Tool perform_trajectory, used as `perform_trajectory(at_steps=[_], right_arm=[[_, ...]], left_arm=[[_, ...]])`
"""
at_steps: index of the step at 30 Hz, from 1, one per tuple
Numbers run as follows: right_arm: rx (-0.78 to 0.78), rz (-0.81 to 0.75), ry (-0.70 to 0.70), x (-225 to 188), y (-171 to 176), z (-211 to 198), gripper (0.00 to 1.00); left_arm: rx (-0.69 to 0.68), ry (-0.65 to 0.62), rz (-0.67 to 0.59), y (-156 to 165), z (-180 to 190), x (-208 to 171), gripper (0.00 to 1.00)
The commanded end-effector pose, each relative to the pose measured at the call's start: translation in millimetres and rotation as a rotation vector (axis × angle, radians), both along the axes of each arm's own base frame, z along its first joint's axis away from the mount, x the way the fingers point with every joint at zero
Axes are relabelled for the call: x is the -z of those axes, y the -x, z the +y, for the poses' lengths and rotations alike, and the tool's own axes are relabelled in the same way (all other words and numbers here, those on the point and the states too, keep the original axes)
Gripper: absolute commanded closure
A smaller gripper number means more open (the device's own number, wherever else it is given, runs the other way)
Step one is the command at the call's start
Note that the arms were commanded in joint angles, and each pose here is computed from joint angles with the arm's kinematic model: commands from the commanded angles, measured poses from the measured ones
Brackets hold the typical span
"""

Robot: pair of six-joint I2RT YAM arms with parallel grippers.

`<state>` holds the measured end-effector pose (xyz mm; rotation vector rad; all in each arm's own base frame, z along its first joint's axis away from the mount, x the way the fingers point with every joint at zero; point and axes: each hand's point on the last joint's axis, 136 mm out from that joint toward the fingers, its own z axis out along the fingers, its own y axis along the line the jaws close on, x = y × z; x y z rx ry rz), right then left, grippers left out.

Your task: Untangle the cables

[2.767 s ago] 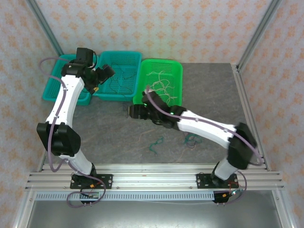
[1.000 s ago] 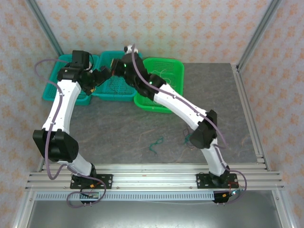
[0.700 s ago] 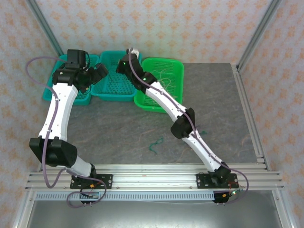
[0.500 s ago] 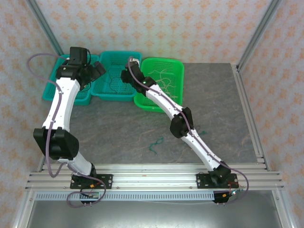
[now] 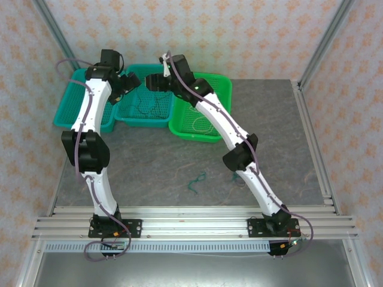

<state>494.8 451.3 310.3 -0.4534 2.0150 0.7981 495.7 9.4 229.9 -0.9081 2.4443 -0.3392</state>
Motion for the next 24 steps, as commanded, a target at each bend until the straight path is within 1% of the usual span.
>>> perform_trajectory(at_steps=[1,4,10,11,14,17,19,21,22,24], right_arm=[[-0.173,-0.063,0.032,2.7,20.6,23.2,0.26],[-0.246,-0.097,-0.027,-1.4,26.1,42.2,0.25],[-0.271,-0.112,-0.041,6.1,28.0,55.4,0.24],[-0.267,-0.112,-0.041,7.8,26.5,55.8,0.24],[-0.230,-0.121,-0.014,10.1,18.1,47.7,0.24],[-0.299,-0.140,0.001,12.4,26.4,52.2,0.24],[-0.355,-0.178,-0.010,12.3,33.4,63.4,0.21],[-0.402,-0.238,-0.038,11.5,38.7,79.7,0.16],[-0.410,-0.269,-0.057,9.1,39.1,86.2,0.13],[-0.398,-0.334,-0.125,-0.3,34.0,97.0,0.12]], left_arm=[[0.018,0.183,-0.110,25.9,-27.9,-55.1,0.03],[-0.012,0.230,-0.116,37.0,-31.3,-68.8,0.02],[-0.012,0.358,-0.108,40.5,-48.5,-79.9,0.02],[-0.006,0.368,-0.118,39.2,-50.1,-82.4,0.02],[-0.026,0.329,-0.131,39.4,-38.8,-87.6,0.02],[-0.026,0.363,-0.141,40.1,-38.0,-91.5,0.02],[-0.010,0.400,-0.152,39.3,-44.0,-95.2,0.02],[0.006,0.463,-0.156,38.0,-52.9,-100.3,0.02],[0.011,0.495,-0.156,37.5,-56.9,-102.4,0.02],[0.024,0.566,-0.156,38.0,-66.2,-108.5,0.02]])
